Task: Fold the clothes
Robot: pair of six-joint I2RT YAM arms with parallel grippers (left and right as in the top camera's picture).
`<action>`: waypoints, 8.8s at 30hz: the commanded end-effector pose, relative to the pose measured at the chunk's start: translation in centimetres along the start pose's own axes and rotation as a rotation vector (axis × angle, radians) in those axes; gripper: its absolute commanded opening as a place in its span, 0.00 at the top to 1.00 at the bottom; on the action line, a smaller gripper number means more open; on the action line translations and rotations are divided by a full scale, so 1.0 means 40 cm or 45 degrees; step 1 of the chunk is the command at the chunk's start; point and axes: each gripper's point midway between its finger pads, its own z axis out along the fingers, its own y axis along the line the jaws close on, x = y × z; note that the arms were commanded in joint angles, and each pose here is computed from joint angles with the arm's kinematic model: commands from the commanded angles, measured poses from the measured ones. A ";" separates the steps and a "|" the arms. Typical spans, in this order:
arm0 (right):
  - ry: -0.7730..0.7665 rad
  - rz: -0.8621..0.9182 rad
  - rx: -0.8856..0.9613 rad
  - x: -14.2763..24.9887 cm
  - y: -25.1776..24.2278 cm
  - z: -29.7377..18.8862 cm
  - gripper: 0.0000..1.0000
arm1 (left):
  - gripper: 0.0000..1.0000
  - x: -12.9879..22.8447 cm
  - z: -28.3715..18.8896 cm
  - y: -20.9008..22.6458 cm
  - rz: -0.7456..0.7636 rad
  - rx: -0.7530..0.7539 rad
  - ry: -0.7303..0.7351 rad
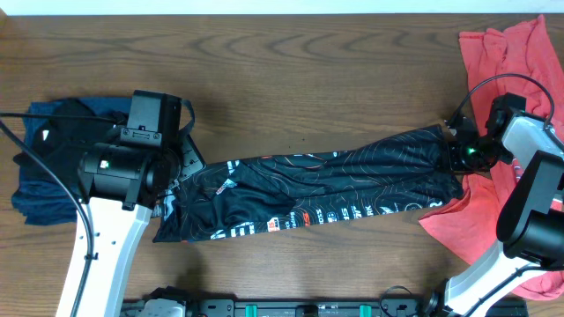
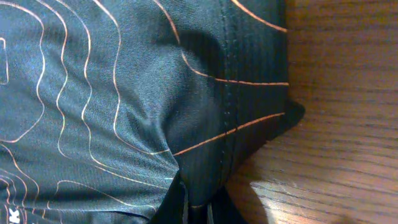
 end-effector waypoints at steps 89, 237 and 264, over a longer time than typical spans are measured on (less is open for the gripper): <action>-0.043 -0.371 0.638 -0.093 0.555 -0.003 0.62 | 0.36 -0.002 -0.003 0.014 0.018 -0.029 -0.008; -0.268 0.021 0.599 -0.081 0.365 -0.318 0.52 | 0.15 0.309 0.479 0.034 0.135 0.351 0.872; -0.275 0.021 0.598 -0.084 0.366 -0.319 0.51 | 0.94 0.216 0.433 0.018 0.138 0.378 0.817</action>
